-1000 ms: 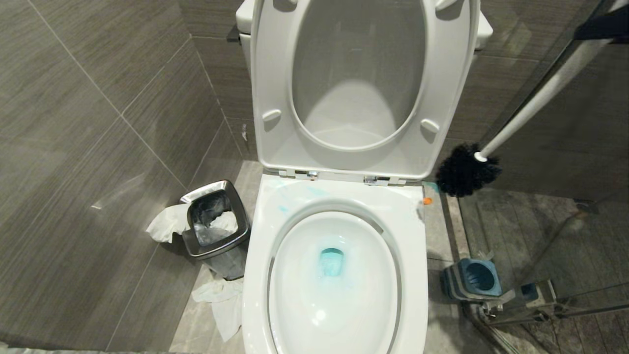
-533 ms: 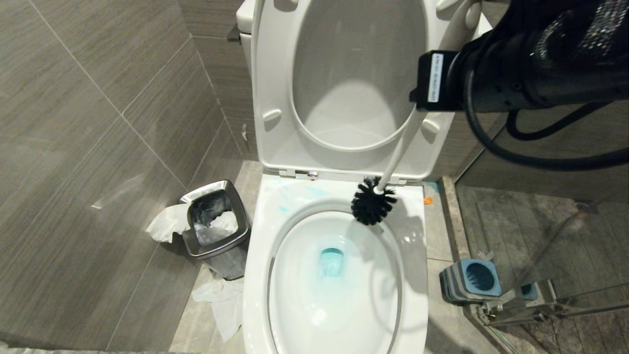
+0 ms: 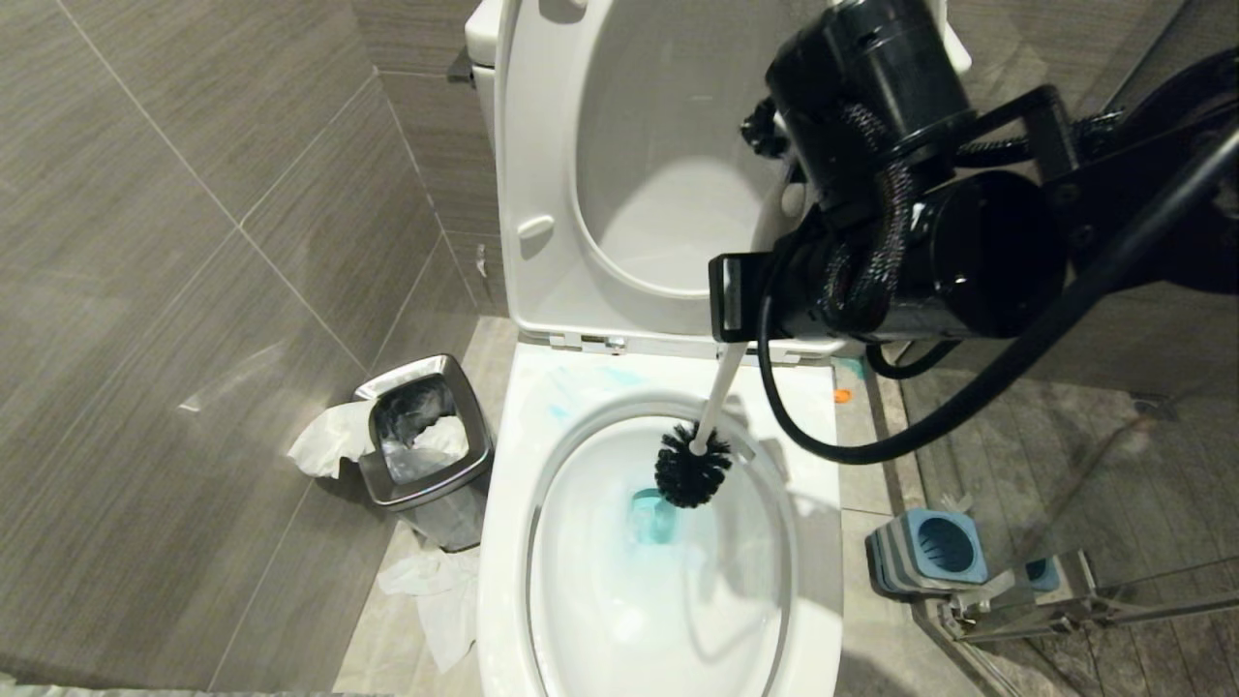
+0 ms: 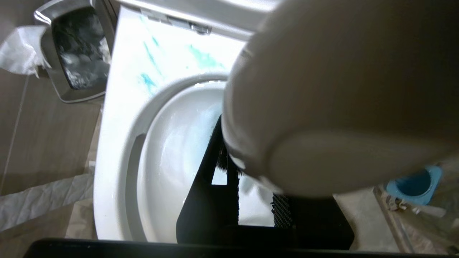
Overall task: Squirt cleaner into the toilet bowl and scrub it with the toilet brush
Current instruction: Scrub the toilet bowl
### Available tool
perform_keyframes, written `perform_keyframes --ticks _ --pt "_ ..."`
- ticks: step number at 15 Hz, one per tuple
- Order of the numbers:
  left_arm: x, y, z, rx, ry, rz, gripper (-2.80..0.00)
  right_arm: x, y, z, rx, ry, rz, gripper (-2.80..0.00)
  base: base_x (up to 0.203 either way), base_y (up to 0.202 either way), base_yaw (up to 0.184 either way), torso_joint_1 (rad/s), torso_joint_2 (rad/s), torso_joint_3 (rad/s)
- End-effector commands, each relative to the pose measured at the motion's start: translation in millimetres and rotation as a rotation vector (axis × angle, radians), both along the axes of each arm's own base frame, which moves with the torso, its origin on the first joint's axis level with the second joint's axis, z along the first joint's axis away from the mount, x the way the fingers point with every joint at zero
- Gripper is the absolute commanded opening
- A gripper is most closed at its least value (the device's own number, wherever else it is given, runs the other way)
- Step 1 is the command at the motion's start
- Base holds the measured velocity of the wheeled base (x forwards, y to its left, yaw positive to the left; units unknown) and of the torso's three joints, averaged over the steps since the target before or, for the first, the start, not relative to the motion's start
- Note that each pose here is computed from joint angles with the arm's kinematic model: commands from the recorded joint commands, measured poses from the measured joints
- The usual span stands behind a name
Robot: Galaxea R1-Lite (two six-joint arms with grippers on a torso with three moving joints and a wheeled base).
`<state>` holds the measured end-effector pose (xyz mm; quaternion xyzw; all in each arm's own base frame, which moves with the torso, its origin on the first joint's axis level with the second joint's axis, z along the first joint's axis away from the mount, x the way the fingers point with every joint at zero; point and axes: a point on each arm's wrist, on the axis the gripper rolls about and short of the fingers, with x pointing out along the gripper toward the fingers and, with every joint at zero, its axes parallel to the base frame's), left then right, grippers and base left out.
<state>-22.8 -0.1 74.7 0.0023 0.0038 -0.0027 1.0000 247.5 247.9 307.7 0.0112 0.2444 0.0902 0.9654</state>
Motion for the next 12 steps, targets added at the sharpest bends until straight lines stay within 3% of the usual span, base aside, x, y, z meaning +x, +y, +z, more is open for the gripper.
perform_keyframes --ticks 1,7,12 --pt "0.2 0.0 -0.7 0.0 0.003 -0.001 -2.8 14.5 16.1 -36.2 -0.044 0.083 -0.015 -2.8 0.0 0.0 0.0 0.0 0.0 0.0" --pt "0.3 0.0 -1.0 -0.002 0.005 -0.001 -2.8 46.9 50.5 -117.9 -0.056 0.103 -0.022 -2.8 0.0 0.0 0.0 0.0 0.0 0.0" --pt "0.2 0.0 -0.4 -0.003 0.004 0.001 -2.8 50.6 53.4 -172.0 -0.1 0.105 -0.051 -2.8 0.0 0.0 0.0 0.0 0.0 0.0"
